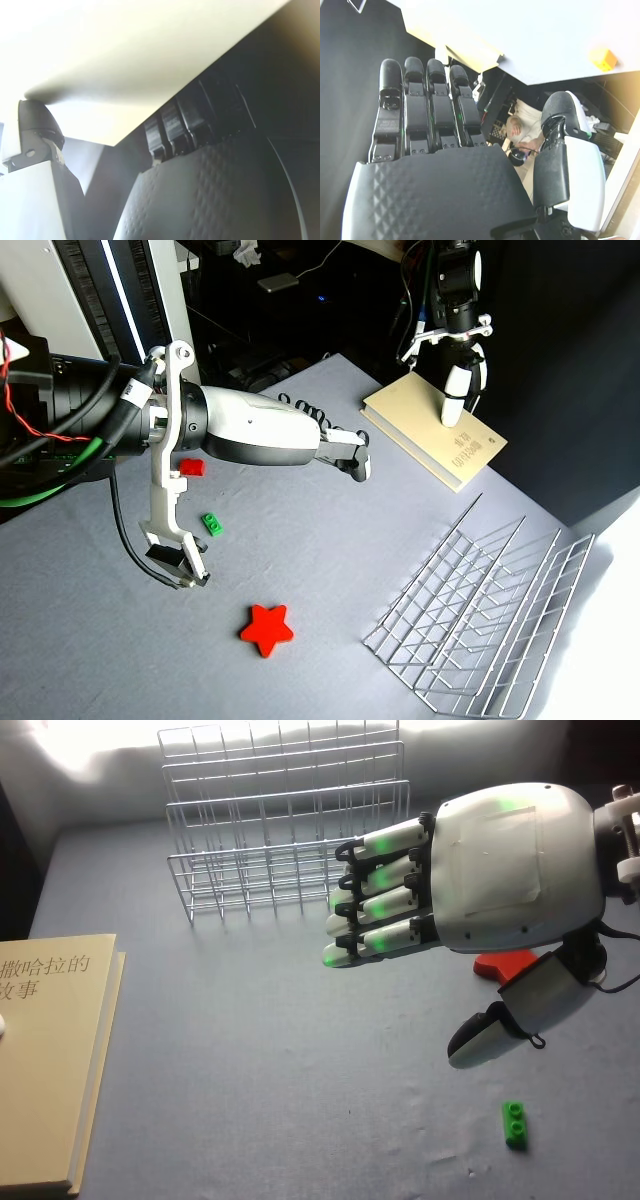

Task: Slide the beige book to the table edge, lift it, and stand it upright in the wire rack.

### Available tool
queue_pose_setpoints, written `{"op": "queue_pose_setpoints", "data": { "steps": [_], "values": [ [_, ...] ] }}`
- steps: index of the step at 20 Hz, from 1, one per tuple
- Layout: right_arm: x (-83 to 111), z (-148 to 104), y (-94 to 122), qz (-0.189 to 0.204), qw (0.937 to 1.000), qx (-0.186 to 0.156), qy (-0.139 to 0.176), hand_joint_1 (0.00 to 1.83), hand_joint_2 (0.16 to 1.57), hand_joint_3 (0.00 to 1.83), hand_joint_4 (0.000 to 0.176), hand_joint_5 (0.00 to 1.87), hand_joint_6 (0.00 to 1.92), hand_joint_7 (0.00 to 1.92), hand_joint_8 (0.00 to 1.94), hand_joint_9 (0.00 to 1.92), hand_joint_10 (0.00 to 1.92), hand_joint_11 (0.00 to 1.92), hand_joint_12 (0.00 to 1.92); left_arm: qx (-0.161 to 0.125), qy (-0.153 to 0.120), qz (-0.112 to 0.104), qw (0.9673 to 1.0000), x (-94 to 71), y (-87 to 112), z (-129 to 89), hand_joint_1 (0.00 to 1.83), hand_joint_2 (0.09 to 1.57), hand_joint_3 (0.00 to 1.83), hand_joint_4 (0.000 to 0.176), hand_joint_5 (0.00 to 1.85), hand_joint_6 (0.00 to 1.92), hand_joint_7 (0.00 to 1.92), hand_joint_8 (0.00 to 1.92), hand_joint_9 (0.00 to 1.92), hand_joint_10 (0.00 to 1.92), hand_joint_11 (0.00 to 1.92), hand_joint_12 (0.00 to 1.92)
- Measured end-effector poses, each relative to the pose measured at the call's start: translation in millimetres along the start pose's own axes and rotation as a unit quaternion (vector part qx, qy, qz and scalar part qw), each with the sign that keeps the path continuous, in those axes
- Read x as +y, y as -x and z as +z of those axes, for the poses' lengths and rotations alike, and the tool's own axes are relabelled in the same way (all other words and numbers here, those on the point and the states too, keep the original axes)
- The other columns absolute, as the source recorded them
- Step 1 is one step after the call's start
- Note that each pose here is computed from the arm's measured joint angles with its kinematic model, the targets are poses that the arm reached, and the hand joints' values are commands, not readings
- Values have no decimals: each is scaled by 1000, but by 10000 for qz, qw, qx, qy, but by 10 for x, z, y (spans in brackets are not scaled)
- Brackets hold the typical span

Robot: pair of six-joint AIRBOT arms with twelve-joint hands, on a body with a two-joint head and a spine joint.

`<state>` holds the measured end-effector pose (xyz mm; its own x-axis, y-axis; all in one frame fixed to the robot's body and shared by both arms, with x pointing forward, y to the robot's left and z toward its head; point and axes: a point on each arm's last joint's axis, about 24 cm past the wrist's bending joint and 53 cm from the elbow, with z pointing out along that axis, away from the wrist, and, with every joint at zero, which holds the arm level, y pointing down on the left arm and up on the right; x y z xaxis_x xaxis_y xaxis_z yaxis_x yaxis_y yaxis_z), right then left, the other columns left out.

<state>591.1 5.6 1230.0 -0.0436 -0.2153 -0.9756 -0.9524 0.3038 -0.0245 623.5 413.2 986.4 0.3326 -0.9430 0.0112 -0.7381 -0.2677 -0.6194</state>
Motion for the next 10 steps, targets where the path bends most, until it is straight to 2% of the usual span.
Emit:
{"op": "queue_pose_setpoints", "data": {
  "steps": [1,2,4,5,6,7,8,9,10],
  "values": [
    [0,0,2,-1,10000,-2,0,30,1063,0,0,258,0,281,1,311,0,0,823,0,1,-4,10000,0,0,0,921,1037,7,0,690,7,744,10,787,34,318,1056],
    [-2,-1,11,-18,10000,-8,-3,14,1076,4,0,240,1,275,3,299,2,0,775,3,0,-9,10000,-1,-2,0,1016,1057,4,0,729,13,811,26,860,68,410,1128],
    [-4,-1,14,-14,10000,-12,-6,25,1072,1,0,249,4,288,5,314,6,0,810,-1,9,-64,10000,2,0,-1,1071,1078,8,0,747,18,866,46,909,92,460,1159],
    [-2,-1,12,-15,10000,-9,-2,28,1070,0,0,253,4,298,6,324,8,0,835,-10,16,-95,10000,6,5,-1,1126,1135,4,0,867,874,933,62,953,160,541,1176],
    [-2,-1,11,-17,10000,-8,-3,28,1069,0,0,254,4,300,6,326,8,0,840,-16,15,-108,9999,2,12,-4,1125,1167,3,0,847,1119,952,54,919,272,554,1187],
    [-4,-1,12,-17,10000,-9,-8,29,1070,0,0,263,7,303,6,329,8,0,840,-29,17,-120,9999,2,19,-5,1178,1169,1,0,910,1052,851,1024,883,570,637,1235],
    [-9,-1,12,-17,10000,-10,-18,31,1070,0,0,268,9,309,8,335,10,0,840,-19,34,-186,9998,10,14,-5,1185,1182,0,0,899,1059,813,1268,859,794,735,1236],
    [-10,-1,13,-17,10000,-10,-19,23,1071,0,0,261,4,304,5,327,6,0,841,16,34,-239,9997,3,5,-10,1190,1178,0,0,915,1037,810,1314,840,911,756,1251],
    [-10,-1,13,-19,10000,-10,-19,14,1075,2,0,239,0,279,0,311,0,0,818,63,26,-286,9996,-5,-12,-14,1321,1182,4,0,880,1014,774,1359,784,1343,742,1323]
  ]
}}
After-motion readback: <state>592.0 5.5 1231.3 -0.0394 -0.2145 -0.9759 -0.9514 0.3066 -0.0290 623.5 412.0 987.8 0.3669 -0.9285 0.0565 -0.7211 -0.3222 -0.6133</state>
